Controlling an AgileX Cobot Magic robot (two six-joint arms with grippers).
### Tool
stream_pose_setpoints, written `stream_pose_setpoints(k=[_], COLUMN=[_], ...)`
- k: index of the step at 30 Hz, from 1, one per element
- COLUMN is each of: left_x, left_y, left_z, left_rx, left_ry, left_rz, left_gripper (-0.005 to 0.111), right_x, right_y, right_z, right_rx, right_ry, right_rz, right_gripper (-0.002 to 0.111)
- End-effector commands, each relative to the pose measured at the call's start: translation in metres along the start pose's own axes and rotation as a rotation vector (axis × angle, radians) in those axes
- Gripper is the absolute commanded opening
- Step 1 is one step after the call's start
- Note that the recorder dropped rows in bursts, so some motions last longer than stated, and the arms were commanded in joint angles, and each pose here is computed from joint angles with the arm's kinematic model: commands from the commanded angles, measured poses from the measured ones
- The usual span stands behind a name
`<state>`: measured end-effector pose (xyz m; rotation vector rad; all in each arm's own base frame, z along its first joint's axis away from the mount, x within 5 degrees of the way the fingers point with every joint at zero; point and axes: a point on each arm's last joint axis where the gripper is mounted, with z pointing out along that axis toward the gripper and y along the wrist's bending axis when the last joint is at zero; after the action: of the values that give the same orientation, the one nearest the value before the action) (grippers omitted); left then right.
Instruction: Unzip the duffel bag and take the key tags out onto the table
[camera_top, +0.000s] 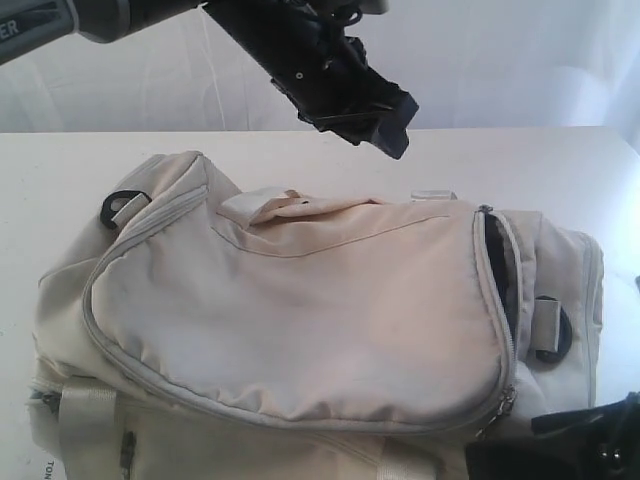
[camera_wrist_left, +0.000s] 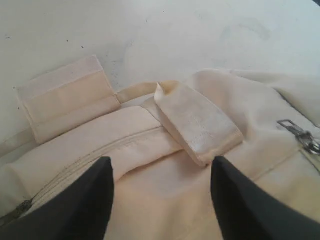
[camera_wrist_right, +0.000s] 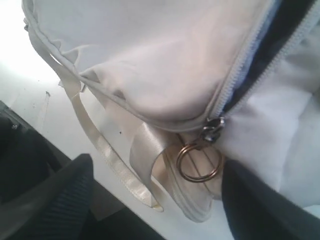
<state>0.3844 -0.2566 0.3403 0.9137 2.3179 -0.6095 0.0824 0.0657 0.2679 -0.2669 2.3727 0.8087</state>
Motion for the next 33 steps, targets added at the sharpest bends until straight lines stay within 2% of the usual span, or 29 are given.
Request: stream_pose_setpoints(k=[1,6,10,16,20,24,28,29,31,33], left_x=[-0.002,0.010,0.011,0.029,0.060,0.104,0.148,0.166,0.187,0.208], left_y=[-0.016,-0.033,-0.046,-0.071,-0.088,-0.113,-0.153,-0.170,-0.187,-0.201], left_z=[-0.038,-0.076,-0.108,-0.146,-0.158,-0.161,-0.145,-0.133,-0.114,-0.092], left_rx=[0.034,0.089,0.094,0.189,0.301,0.461,0.693,0.743,0.735,0.663], left_ry=[0.050,0.170,0.121,0.066,0.085,0.080,0.022,0.013,0.031,-0.002], left_rz=[0.074,0.182,0.203,0.255,0.252,0.257,0.276,0.293,0.292,0.315], left_gripper=[0.062,0.060,0.048,0.031,0.026,0.026,0.026,0.026,0.026,0.026], right_x=[-0.004,-0.018,-0.027,-0.031,-0.030,-0.033,-0.048,-0.058,-0.068,-0.075], right_y=[0.004,0.014,0.020,0.018,0.009,0.005,0.007,0.006,0.002,-0.004], right_z=[-0.004,-0.017,-0.026,-0.031,-0.031,-0.031,-0.024,-0.019,-0.010,0.003], right_rx=[-0.018,-0.027,-0.015,0.043,0.130,0.190,0.195,0.199,0.216,0.230], right_ry=[-0.019,-0.077,-0.112,-0.118,-0.105,-0.035,0.042,0.050,0.084,0.139], right_rz=[-0.012,-0.049,-0.092,-0.127,-0.097,-0.095,-0.109,-0.130,-0.124,-0.121], right_gripper=[0.068,0.068,0.068,0.068,0.068,0.065,0.064,0.064,0.064,0.064])
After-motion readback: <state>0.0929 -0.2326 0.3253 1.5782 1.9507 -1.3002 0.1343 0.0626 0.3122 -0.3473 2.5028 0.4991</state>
